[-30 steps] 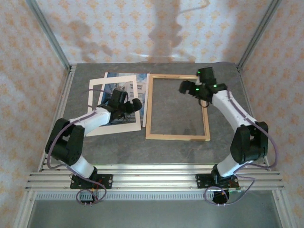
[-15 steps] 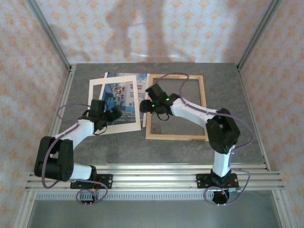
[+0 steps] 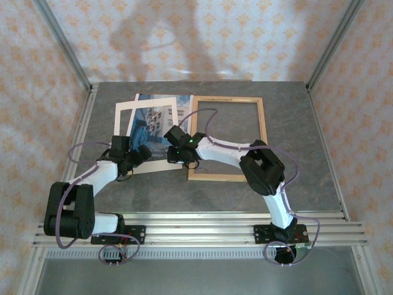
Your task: Put the photo into the frame
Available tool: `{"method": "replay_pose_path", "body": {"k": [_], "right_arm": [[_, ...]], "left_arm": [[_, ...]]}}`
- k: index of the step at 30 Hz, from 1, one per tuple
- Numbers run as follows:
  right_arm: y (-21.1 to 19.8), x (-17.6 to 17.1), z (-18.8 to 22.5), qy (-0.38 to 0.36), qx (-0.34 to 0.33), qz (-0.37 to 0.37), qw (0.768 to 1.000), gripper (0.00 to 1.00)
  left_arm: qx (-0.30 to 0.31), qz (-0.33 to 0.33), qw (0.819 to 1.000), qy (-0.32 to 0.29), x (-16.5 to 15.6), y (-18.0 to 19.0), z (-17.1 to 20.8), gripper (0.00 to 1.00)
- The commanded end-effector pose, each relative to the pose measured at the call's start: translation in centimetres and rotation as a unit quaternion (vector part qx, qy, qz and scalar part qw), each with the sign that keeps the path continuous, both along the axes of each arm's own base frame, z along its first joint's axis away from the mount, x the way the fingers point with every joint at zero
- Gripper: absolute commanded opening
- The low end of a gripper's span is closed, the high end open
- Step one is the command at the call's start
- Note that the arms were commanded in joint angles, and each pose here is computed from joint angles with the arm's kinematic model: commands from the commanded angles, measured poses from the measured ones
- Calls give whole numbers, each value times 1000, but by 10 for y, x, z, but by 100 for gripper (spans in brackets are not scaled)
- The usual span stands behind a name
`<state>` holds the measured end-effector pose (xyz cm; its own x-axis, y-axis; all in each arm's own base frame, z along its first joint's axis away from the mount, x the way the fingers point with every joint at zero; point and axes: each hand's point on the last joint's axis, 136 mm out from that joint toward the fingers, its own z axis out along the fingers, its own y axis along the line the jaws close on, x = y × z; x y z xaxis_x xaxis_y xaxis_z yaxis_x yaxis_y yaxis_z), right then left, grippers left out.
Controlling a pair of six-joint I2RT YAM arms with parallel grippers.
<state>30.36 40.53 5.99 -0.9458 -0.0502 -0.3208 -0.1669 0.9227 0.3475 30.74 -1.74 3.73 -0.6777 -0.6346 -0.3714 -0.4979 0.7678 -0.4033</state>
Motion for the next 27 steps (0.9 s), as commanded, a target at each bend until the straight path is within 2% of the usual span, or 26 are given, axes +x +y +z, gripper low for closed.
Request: {"method": "replay_pose_path", "body": {"k": [1,12,20,27], "right_arm": [[-12,-3,-12,16,-34,-25,999,40],[-59,-7,-25,4,-149,-45,988,41],[-19,-14,-22,22,-85,9,996,43],[-14,-17,-30,32,-88,11,996,43]], "left_arm": [[6,2,1000,7,-5,5,-6,100],[2,6,1000,10,-5,6,-8,100],[-7,2,1000,11,-5,3,-10,100],[-10,-1,1000,10,-8,1,-11,100]]}}
